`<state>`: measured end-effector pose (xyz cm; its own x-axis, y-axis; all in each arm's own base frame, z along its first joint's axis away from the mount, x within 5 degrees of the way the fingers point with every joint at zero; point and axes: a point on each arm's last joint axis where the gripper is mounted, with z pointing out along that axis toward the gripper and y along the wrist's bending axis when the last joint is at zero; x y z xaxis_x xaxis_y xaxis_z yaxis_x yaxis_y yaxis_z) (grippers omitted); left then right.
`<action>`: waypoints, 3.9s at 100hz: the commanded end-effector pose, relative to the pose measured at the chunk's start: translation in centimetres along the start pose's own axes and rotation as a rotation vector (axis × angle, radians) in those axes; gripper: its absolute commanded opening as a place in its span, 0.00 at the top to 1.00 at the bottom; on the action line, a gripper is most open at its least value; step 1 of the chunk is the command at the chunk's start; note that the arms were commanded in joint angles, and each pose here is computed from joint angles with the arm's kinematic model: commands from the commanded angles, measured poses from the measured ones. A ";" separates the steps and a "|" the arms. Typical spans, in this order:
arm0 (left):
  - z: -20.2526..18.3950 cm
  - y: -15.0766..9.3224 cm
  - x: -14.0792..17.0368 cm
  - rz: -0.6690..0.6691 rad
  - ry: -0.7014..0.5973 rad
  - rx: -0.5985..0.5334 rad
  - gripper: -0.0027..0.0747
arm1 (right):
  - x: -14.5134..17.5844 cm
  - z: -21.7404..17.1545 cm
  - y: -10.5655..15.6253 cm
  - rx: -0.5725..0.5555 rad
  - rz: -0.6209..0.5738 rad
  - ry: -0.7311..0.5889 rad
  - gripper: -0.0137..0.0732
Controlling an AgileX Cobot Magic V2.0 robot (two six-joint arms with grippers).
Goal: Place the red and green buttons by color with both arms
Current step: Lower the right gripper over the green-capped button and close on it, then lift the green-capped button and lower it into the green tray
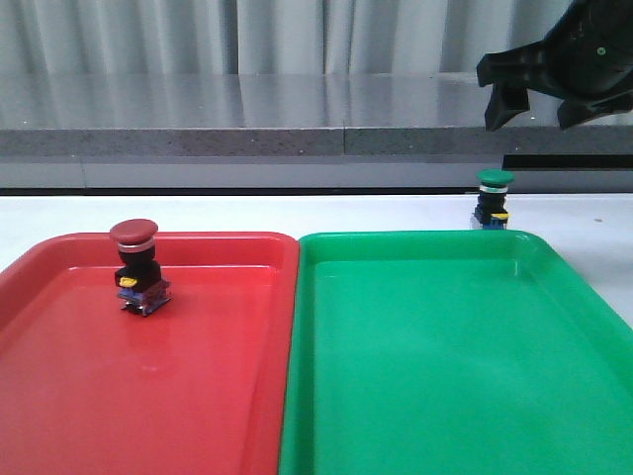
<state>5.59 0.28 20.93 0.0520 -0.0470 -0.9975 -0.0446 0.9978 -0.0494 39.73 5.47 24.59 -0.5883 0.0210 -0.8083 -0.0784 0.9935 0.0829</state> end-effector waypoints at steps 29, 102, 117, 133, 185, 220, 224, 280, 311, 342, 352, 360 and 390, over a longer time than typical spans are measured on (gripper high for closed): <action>-0.2 -0.1 -0.1 -0.004 -0.088 0.015 0.99 | -2.5 2.0 0.8 -0.019 0.008 -0.046 0.20; -0.2 -0.1 -0.1 -0.004 -0.088 0.015 0.99 | -0.6 4.5 1.1 -0.020 0.003 0.010 0.57; -0.2 -0.1 -0.1 -0.004 -0.088 0.015 0.99 | -0.8 4.2 1.1 -0.021 0.000 0.005 0.58; -0.2 -0.1 -0.1 -0.004 -0.088 0.015 0.99 | -2.4 2.2 1.2 -0.023 -0.022 -0.046 0.58; -0.2 -0.1 -0.1 -0.004 -0.088 0.015 0.99 | -3.8 -4.5 2.9 -0.056 0.027 0.000 0.58; -0.2 -0.1 -0.1 -0.004 -0.088 0.015 0.99 | 1.1 -5.4 7.1 -0.159 0.018 0.037 0.58; -0.2 -0.1 -0.1 -0.004 -0.088 0.015 0.99 | 1.6 -5.3 7.6 -0.168 0.013 0.045 0.58; -0.2 -0.1 -0.1 -0.004 -0.088 0.015 0.99 | 5.9 -4.2 8.7 -0.202 0.017 0.076 0.58; -0.2 -0.1 -0.1 -0.004 -0.088 0.015 0.99 | 7.7 -3.9 8.2 -0.197 0.037 0.090 0.58; -0.2 -0.1 -0.1 -0.004 -0.088 0.015 0.99 | 7.8 -3.9 8.2 -0.194 0.036 0.100 0.58; -0.2 -0.1 -0.1 -0.004 -0.088 0.015 0.99 | 7.8 -3.9 8.2 -0.194 0.036 0.102 0.55; -0.2 -0.1 -0.1 -0.004 -0.088 0.015 0.99 | 7.8 -3.9 8.2 -0.193 0.036 0.104 0.51; -0.2 -0.1 -0.1 -0.004 -0.088 0.015 0.99 | 7.9 -3.9 8.2 -0.190 0.034 0.114 0.37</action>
<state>5.59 0.27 20.95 0.0541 -0.0469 -0.9974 -0.0444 0.9978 -0.0493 30.95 13.15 19.08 -0.7460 0.0139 -0.6658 -0.1731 0.9614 0.2141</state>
